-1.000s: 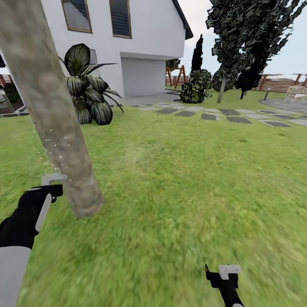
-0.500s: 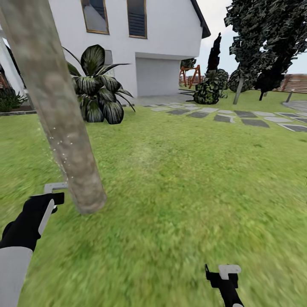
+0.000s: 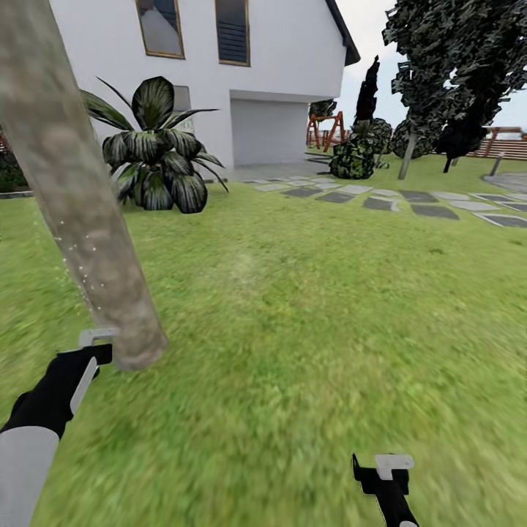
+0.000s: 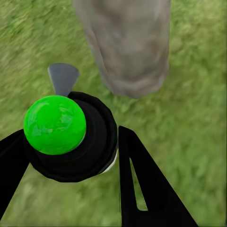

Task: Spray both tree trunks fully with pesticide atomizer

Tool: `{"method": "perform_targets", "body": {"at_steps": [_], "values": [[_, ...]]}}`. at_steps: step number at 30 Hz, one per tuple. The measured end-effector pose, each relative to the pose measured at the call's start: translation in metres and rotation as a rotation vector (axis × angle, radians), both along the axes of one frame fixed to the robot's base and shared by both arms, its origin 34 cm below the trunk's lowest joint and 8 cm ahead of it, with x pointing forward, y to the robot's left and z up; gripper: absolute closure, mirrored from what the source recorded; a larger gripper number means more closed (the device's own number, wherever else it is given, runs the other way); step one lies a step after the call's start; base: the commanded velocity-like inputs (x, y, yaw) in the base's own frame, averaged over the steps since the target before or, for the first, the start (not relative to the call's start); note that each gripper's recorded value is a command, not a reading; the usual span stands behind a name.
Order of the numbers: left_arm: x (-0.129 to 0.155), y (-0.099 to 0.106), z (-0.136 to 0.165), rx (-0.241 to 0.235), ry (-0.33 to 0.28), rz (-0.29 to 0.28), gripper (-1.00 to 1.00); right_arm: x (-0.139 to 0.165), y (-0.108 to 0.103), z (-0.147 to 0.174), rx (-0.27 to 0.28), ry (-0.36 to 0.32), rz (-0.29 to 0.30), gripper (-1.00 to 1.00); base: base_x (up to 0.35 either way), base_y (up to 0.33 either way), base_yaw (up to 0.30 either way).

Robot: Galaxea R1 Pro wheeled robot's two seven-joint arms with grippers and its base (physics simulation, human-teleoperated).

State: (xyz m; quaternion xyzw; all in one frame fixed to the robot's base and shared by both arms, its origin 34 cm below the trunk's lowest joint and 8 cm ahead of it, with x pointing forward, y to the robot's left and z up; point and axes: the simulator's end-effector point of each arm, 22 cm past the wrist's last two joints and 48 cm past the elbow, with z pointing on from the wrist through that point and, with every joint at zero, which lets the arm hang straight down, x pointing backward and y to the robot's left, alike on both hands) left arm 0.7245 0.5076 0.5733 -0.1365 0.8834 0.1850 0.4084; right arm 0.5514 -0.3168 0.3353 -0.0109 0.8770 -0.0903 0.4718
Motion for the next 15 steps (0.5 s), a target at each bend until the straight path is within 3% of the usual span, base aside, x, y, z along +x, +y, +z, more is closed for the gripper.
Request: {"method": "perform_targets", "body": {"at_steps": [9,15], "values": [[-0.010,0.003,-0.031,-0.016,0.031,0.013,1.00,0.000,0.000,0.000,0.000,0.000,0.000,-1.00,0.274,-0.147,0.232],[-0.008,0.005,-0.032,-0.001,0.005,0.009,1.00,0.000,-0.001,0.000,-0.001,0.000,0.000,-1.00,0.299,-0.112,0.193]]}}
